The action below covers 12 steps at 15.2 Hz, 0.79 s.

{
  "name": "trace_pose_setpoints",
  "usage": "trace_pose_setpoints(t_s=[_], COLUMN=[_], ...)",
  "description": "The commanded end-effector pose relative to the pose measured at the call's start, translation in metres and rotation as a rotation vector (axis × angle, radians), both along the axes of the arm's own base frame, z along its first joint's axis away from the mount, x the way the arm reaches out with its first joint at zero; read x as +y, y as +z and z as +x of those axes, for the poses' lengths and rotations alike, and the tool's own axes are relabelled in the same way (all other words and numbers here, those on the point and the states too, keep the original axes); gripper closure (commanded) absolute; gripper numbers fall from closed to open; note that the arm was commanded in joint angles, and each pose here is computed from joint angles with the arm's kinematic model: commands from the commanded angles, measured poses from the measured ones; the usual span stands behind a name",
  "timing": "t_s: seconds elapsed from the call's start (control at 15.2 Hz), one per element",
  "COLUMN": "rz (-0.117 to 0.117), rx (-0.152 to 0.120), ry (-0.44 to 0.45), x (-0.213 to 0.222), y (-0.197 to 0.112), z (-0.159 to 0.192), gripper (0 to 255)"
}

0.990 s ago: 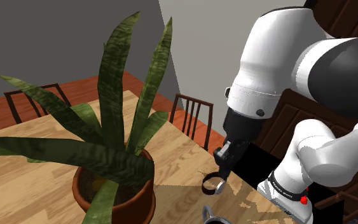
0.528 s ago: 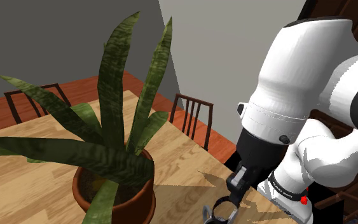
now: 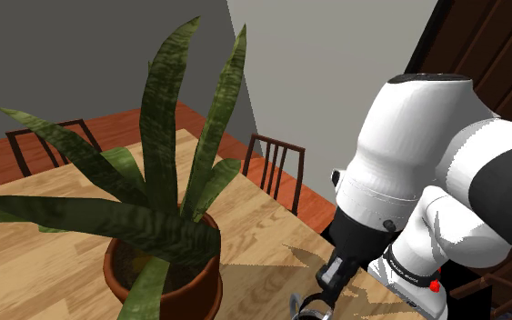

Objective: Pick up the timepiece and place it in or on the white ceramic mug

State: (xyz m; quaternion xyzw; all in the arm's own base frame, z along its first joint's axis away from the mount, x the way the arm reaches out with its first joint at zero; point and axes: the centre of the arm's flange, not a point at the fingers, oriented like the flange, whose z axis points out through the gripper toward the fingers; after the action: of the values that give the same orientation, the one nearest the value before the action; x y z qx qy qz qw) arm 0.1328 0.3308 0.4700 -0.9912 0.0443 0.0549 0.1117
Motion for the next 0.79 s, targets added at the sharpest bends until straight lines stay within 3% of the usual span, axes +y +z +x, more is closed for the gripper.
trace_pose_setpoints(t_s=[0.0,0.26,0.73], rz=[0.0,0.0,0.0], rx=[0.0,0.0,0.0], ry=[0.0,0.0,0.0], x=[0.0,0.0,0.0], y=[-0.011,-0.032,-0.032], z=[0.0,0.0,0.0], gripper=[255,255,255])
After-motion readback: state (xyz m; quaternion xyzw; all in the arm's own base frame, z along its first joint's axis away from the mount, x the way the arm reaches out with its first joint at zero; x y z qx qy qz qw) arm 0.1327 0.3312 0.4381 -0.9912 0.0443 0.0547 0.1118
